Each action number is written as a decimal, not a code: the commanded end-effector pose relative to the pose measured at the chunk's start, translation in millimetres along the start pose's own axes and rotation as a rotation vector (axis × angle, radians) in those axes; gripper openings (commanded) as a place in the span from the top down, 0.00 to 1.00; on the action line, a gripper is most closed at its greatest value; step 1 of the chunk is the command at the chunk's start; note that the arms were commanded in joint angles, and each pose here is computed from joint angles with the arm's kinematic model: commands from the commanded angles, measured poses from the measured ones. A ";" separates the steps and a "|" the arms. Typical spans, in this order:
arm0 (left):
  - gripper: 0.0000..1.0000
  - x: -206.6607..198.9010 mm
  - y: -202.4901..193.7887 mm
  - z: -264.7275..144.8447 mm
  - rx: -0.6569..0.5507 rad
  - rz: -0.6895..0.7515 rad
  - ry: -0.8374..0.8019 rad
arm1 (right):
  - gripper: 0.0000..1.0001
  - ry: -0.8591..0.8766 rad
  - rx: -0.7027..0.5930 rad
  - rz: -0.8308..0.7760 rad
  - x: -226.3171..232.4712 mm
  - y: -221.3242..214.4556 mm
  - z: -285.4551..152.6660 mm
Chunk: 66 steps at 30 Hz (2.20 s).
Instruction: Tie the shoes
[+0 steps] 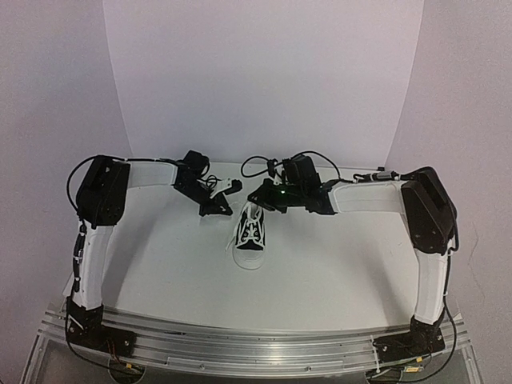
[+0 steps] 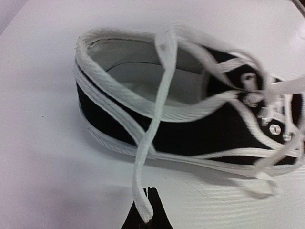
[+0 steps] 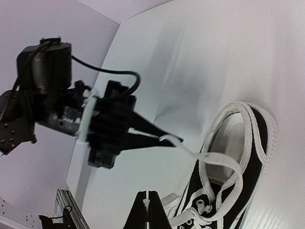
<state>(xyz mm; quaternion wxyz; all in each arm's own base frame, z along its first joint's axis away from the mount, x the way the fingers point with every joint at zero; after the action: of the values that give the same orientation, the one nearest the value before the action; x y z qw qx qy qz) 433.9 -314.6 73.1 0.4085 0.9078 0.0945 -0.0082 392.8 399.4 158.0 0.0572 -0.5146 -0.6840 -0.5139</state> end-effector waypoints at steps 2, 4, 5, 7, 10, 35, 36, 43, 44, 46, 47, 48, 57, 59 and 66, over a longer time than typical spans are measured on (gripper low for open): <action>1.00 -67.4 29.3 -49.6 0.062 -0.043 -0.060 | 1.00 0.032 -0.044 -0.040 13.1 22.4 4.0; 1.00 -91.6 26.5 -43.5 0.101 -0.079 -0.126 | 1.00 0.039 -0.036 -0.044 14.1 21.9 6.1; 1.00 -100.1 26.4 -41.3 0.117 -0.111 -0.154 | 1.00 0.037 -0.036 -0.043 13.6 22.0 6.2; 1.00 -114.9 30.1 -36.6 0.140 -0.173 -0.205 | 1.00 0.037 -0.035 -0.043 13.4 21.7 6.3; 1.00 -139.2 33.9 -29.7 0.172 -0.263 -0.300 | 1.00 0.038 -0.032 -0.040 13.3 20.8 6.0; 0.40 -163.0 70.2 4.2 -0.049 -0.140 -0.317 | 1.00 0.060 0.016 0.026 1.8 3.2 1.5; 0.38 -162.5 72.4 0.8 -0.036 -0.146 -0.309 | 1.00 0.060 0.014 0.024 1.8 3.5 1.2; 0.12 -169.6 63.7 -24.3 0.134 -0.126 -0.282 | 1.00 0.069 -0.002 -0.007 5.8 8.7 -0.5; 0.12 -171.0 60.7 -27.5 0.151 -0.121 -0.274 | 1.00 0.068 -0.002 -0.008 5.4 8.3 -0.5; 0.13 -171.1 57.0 -35.1 0.164 -0.124 -0.267 | 1.00 0.067 -0.004 -0.010 5.5 8.8 -0.9; 0.16 -170.2 58.4 -40.4 0.158 -0.127 -0.265 | 1.00 0.067 -0.006 -0.012 5.8 9.4 -1.1; 0.19 -170.2 63.4 -46.5 0.144 -0.134 -0.275 | 1.00 0.065 -0.008 -0.014 5.8 9.9 -1.5; 0.28 -165.4 89.9 -68.9 0.012 -0.107 -0.336 | 1.00 0.046 -0.023 -0.014 4.3 11.6 -4.5; 0.35 -149.6 100.5 -74.1 -0.065 -0.180 -0.325 | 1.00 0.048 -0.026 -0.018 5.5 12.9 -5.9; 0.37 -83.1 128.3 -66.5 -0.263 -0.282 -0.098 | 1.00 0.068 -0.046 0.012 13.6 18.6 -7.2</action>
<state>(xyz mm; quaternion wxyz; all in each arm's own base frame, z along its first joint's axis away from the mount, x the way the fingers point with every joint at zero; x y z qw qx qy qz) 334.8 -349.2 192.3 0.4475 0.8613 0.1792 -0.1606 399.8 395.7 146.6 0.0729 -0.5175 -0.6823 -0.5113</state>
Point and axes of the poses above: each gripper's point midway between its finger pads, its own z axis out along the fingers, its own x axis along the line the jaws close on, y = z × x, the point moved 3 cm from there along -z, back along the fingers, and after that the axes turned 10 degrees about -z, right-handed, at the moved point
